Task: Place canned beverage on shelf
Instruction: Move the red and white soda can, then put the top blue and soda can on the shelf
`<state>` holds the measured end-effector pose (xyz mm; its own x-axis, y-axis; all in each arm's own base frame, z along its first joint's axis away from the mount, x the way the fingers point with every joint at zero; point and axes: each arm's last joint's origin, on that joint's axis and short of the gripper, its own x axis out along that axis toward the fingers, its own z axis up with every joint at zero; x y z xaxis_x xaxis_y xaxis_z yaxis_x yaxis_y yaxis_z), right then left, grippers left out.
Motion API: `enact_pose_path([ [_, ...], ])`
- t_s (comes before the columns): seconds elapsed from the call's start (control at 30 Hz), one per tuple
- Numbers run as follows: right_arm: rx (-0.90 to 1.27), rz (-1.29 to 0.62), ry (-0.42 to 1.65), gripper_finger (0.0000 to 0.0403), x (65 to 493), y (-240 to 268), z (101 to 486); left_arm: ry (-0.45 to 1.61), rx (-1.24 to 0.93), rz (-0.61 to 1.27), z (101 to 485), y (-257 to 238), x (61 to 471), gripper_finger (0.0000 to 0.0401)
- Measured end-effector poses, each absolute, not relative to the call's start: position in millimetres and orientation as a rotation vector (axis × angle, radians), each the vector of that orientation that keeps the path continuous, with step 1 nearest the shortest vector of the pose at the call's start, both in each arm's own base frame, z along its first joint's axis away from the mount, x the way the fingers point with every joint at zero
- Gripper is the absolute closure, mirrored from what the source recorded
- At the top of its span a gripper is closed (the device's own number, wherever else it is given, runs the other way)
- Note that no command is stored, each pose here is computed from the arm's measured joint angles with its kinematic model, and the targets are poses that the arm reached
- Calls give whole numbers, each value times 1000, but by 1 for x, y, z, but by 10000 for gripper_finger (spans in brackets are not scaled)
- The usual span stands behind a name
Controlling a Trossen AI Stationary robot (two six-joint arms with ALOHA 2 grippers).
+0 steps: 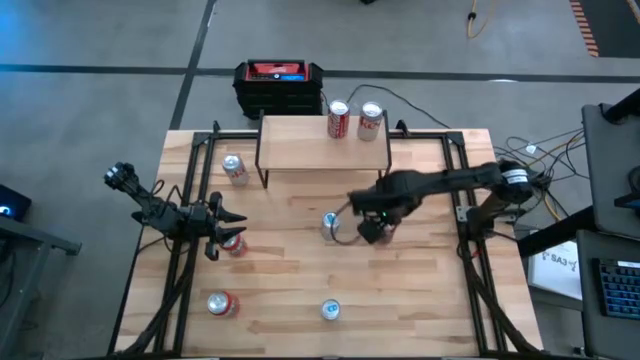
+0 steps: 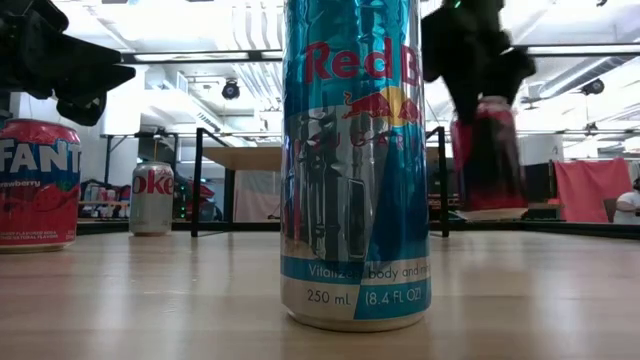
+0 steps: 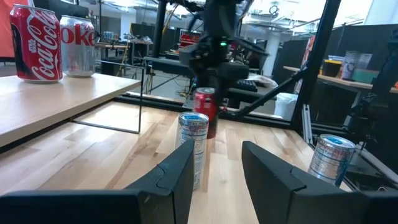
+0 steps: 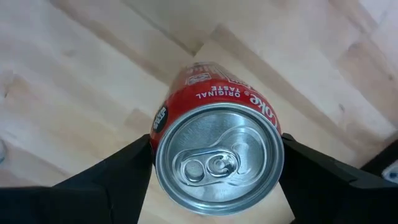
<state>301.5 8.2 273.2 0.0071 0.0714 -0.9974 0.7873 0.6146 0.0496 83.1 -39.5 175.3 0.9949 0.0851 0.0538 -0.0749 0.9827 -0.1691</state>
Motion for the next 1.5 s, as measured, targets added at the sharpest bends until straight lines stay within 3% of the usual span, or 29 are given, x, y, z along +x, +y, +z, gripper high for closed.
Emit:
enact_pose_path([
  [0.27,784,-608,1495,111,314,-27,257,-61,-168,80,175,-39,83,283],
  [0.57,791,-566,1490,106,324,-32,246,-60,-167,80,175,-39,83,283],
  [1.1,712,-522,1449,6,328,-33,247,-61,-167,81,175,-39,83,283],
  [1.5,672,-427,1391,3,321,-29,288,-61,-168,80,175,-39,83,283],
])
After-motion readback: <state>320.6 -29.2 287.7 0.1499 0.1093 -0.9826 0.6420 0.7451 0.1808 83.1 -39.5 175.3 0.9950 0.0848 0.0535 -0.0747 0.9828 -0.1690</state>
